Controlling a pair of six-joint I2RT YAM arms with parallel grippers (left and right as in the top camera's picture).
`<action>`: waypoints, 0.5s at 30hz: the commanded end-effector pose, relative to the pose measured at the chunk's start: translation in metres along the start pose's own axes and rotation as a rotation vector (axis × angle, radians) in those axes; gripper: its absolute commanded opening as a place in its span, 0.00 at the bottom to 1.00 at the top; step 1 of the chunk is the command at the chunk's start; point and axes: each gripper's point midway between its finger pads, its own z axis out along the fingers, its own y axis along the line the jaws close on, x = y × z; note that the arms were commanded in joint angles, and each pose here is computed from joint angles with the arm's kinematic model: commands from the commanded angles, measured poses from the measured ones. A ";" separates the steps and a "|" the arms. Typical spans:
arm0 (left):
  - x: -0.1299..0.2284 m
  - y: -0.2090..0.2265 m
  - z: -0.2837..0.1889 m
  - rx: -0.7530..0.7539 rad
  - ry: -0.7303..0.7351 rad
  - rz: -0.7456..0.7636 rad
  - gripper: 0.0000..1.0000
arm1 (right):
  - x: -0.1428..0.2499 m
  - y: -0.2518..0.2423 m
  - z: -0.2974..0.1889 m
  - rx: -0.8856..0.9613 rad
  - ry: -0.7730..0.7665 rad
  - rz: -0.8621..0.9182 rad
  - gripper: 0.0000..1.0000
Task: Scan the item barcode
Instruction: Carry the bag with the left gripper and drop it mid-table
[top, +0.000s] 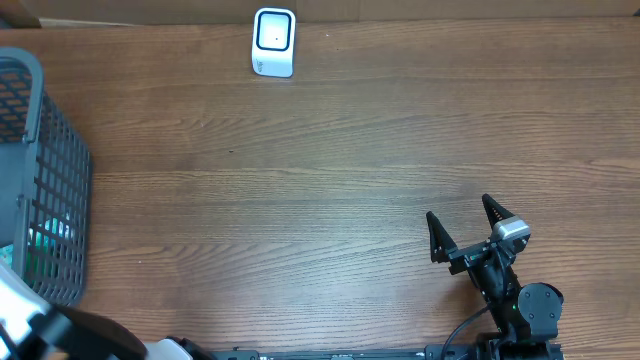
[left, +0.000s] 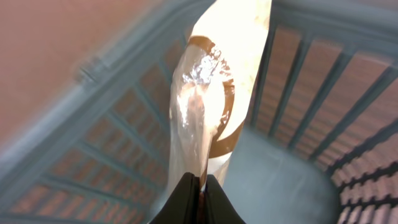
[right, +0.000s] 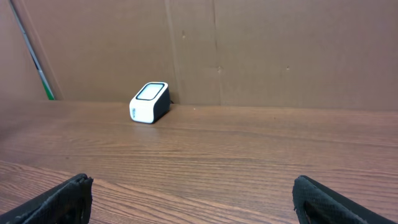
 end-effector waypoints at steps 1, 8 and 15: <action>-0.059 -0.014 -0.065 0.028 -0.213 -0.076 0.04 | 0.002 0.000 0.000 0.000 -0.003 0.003 1.00; -0.100 -0.126 -0.179 0.300 -0.439 0.038 0.04 | 0.002 0.000 0.000 0.000 -0.003 0.004 1.00; -0.023 -0.268 -0.220 0.603 -0.260 0.365 0.04 | 0.002 0.000 0.000 0.000 -0.003 0.004 1.00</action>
